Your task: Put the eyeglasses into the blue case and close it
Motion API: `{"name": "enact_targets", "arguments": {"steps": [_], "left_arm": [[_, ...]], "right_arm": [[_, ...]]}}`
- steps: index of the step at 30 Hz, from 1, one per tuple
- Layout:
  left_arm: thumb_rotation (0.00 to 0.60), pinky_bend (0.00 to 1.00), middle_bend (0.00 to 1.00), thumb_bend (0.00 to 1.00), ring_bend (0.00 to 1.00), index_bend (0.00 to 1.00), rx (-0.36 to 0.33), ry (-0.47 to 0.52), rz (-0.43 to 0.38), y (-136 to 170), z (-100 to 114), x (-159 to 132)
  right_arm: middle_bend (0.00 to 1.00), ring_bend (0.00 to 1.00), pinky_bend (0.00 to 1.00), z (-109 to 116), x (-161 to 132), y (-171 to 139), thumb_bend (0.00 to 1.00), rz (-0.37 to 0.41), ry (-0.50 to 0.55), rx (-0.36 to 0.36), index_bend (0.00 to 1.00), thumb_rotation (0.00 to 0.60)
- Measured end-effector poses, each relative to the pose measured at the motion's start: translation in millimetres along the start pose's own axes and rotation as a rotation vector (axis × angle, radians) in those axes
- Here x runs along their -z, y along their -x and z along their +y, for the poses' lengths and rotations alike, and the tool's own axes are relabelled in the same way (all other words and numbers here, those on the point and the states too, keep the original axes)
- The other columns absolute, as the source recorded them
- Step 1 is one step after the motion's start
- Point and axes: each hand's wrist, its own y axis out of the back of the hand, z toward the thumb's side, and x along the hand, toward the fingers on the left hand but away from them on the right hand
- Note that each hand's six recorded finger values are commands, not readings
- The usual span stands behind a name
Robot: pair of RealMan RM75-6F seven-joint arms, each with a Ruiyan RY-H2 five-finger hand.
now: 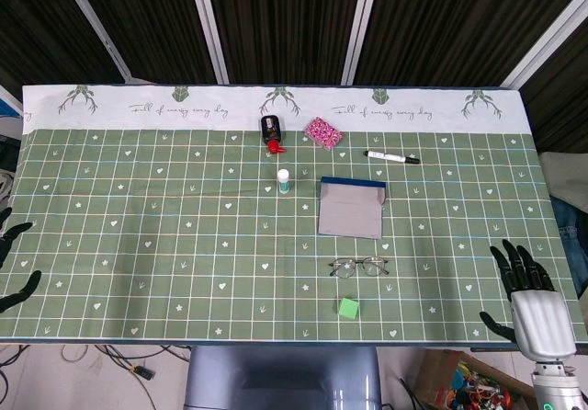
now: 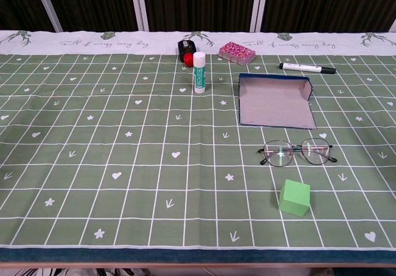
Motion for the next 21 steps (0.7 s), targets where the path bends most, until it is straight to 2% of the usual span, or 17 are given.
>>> {"name": "enact_targets", "arguments": {"steps": [4,8,13,21], "left_arm": [[0.600,0.00,0.00,0.31,0.00,0.16,0.000,0.006,0.006,0,0,1],[0.600,0.00,0.00,0.31,0.00,0.16,-0.002,0.007,0.009,-1,0,1],[0.600,0.00,0.00,0.31,0.00,0.16,-0.001,0.009,0.006,-1,-1,0],[0.600,0.00,0.00,0.31,0.00,0.16,0.005,0.009,0.012,-1,-2,2]], "right_arm": [[0.02,0.03,0.18,-5,0,1,0.13,0.010,0.051,-0.048,0.06,0.600],[0.04,0.04,0.18,-9,0,13,0.12,0.025,0.099,-0.098,0.13,0.600],[0.05,0.05,0.18,-10,-10,39,0.12,0.074,0.080,-0.145,0.17,0.600],[0.05,0.05,0.18,-27,-42,90,0.19,0.164,0.024,-0.288,0.26,0.600]]}}
